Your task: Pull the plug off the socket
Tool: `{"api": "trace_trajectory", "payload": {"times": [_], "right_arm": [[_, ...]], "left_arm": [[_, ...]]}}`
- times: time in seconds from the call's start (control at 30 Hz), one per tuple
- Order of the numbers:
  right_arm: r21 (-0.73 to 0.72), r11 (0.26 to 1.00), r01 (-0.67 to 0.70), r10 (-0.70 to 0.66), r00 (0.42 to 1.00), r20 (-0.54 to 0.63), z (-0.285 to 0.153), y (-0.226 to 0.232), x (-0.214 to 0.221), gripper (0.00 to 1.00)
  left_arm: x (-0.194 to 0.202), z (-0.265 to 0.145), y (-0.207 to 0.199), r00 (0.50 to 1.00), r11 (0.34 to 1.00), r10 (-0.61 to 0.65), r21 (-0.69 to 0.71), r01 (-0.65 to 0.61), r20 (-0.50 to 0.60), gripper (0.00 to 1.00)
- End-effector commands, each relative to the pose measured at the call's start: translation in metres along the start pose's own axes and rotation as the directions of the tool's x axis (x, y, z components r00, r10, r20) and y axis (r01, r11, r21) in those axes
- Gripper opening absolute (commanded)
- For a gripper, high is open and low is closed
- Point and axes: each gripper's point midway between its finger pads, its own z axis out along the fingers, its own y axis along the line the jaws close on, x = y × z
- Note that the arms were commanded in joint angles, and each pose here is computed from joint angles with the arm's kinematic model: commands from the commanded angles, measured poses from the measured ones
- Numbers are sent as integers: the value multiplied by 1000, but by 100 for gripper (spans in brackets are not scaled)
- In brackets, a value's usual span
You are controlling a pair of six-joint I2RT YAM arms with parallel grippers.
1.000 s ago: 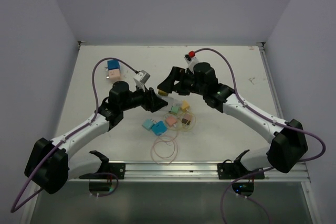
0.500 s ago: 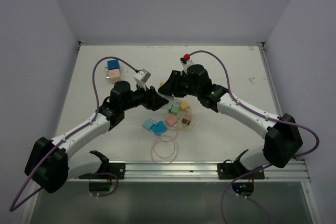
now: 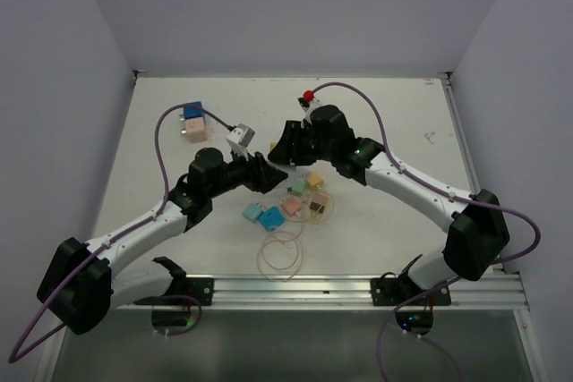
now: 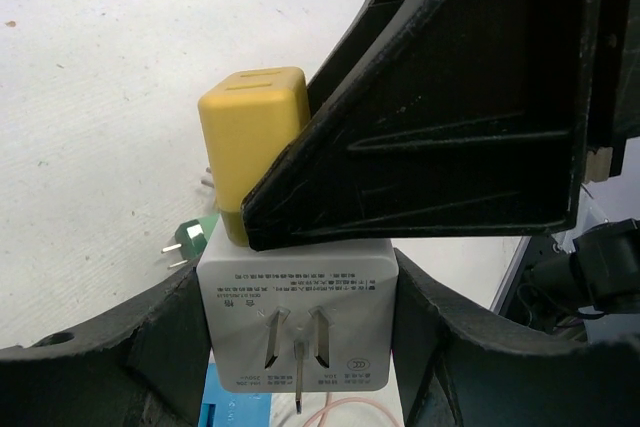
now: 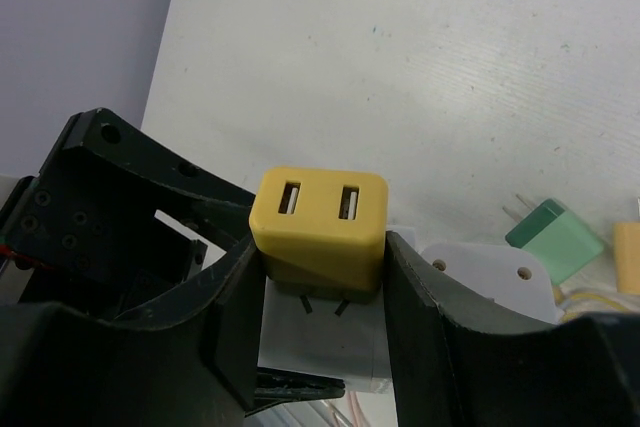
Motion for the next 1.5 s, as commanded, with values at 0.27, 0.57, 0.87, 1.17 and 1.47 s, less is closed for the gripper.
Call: {"api": "trace_trajectory", "payload": {"times": [0.27, 0.57, 0.87, 1.17, 1.47], "right_arm": [[-90, 994, 69, -25, 906, 423, -31, 35, -154, 0], [-80, 989, 124, -58, 825, 563, -56, 43, -205, 0], [25, 991, 129, -121, 827, 550, -63, 19, -209, 0], [208, 977, 50, -86, 982, 169, -19, -78, -96, 0], [325, 946, 25, 24, 989, -144, -5, -147, 22, 3]], "left_arm": [[84, -16, -20, 965, 989, -118, 64, 137, -233, 0], [99, -13, -23, 939, 980, -179, 35, 198, -295, 0], [55, -9, -28, 974, 991, -128, 18, 134, -184, 0], [-3, -10, -15, 992, 992, -129, -2, 129, -7, 0], [-41, -25, 25, 980, 984, -154, -75, 164, 124, 0]]}}
